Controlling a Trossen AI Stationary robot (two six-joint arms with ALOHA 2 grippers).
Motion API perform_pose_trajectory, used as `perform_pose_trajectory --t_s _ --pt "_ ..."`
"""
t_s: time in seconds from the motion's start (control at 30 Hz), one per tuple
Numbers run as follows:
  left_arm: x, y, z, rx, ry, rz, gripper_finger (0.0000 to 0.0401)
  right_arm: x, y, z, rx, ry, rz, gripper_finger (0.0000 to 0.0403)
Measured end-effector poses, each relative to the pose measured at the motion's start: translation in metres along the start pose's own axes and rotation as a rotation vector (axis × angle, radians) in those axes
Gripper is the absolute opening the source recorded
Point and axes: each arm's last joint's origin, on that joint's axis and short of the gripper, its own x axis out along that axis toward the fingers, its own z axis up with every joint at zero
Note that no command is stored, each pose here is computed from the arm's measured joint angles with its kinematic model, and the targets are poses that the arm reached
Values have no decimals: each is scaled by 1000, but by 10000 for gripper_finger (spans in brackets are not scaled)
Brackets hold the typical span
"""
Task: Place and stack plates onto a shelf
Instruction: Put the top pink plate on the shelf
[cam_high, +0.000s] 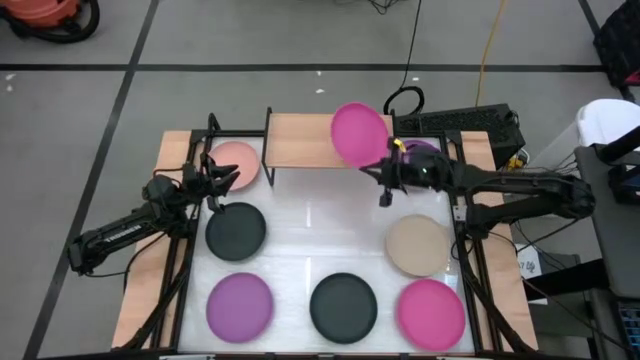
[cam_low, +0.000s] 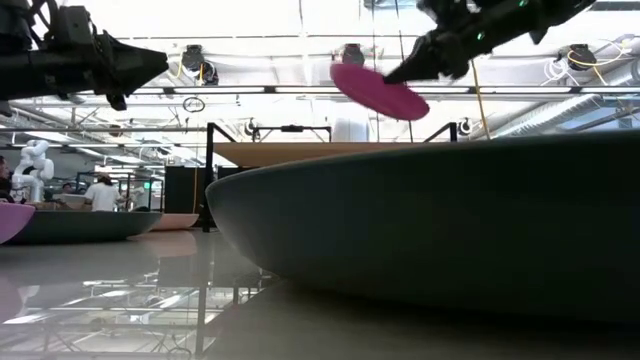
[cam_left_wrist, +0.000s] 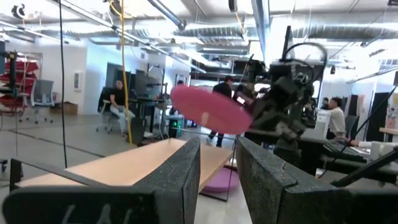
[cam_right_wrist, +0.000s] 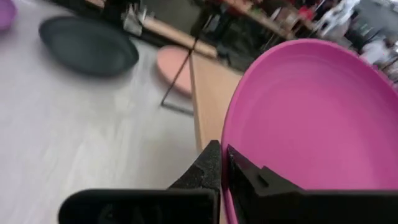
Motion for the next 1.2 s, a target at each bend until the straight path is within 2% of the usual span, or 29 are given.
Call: perform_pose_trajectory --t_s 0.4,1.2 --pt "0 0 2 -12 -15 -3 108 33 -7 -34 39 150 56 0" --pt "0 0 1 -12 -15 -3 108 37 -8 -39 47 196 37 3"
